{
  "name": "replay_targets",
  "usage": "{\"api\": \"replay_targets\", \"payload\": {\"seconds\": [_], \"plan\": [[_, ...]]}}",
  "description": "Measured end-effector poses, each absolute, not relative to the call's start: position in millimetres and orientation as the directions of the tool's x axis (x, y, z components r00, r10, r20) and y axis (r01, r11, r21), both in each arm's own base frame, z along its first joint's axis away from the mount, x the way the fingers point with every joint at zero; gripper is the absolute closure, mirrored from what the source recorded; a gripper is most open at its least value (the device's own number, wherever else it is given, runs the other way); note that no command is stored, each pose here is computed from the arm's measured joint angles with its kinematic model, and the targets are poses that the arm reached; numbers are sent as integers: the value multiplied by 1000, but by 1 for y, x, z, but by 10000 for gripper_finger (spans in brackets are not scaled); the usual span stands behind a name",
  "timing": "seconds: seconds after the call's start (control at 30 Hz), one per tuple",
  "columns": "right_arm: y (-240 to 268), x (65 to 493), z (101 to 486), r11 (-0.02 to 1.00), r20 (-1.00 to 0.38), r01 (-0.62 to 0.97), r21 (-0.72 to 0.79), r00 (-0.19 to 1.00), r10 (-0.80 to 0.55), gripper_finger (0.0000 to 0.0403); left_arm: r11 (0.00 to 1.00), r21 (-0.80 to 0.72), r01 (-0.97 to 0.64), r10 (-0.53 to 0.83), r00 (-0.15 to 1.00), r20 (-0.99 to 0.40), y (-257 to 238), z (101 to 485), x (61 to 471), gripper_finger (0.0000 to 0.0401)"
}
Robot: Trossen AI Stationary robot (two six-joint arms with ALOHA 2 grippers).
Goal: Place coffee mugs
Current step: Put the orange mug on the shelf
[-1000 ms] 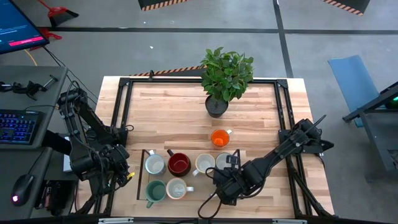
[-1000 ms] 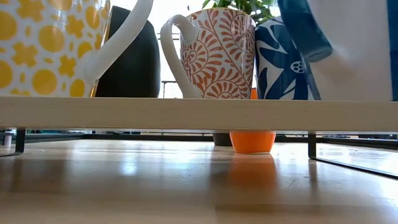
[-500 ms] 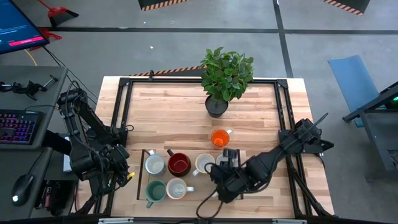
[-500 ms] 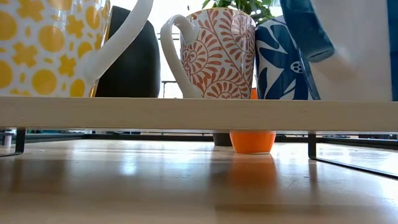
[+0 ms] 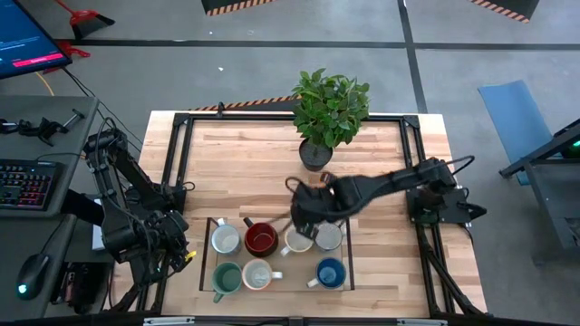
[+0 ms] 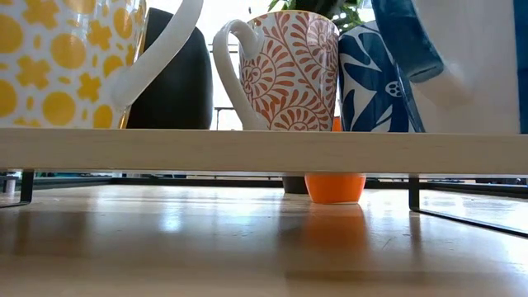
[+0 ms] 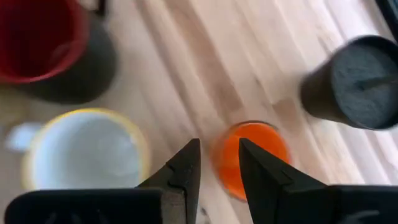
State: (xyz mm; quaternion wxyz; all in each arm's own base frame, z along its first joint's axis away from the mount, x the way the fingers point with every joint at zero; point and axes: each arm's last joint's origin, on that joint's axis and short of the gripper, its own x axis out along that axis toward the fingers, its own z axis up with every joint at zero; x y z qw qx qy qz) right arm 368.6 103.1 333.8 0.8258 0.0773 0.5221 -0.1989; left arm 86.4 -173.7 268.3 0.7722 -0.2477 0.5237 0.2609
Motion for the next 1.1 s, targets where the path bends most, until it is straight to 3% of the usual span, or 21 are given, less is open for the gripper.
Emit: {"api": "replay_targets", "payload": {"seconds": [0.2,0.5,0.73,0.97,1.1], "plan": [[79,375,329,878,-897,466,-109,335,-289,316,741,-110,-662,144,317,-937,-174,268,86,304],[64,399,290,883,-919,416,-217,219,-329,316,742,-110,-662,144,317,-937,-174,268,86,304],[52,399,284,876,-931,415,-248,149,-334,316,769,-83,-634,154,309,-939,-173,268,86,304],[50,394,286,889,-947,394,-236,113,-301,316,713,19,-701,325,306,-895,-156,272,81,304],[50,394,286,897,-949,377,-232,114,-294,316,725,15,-689,324,322,-889,-152,275,80,304]]}}
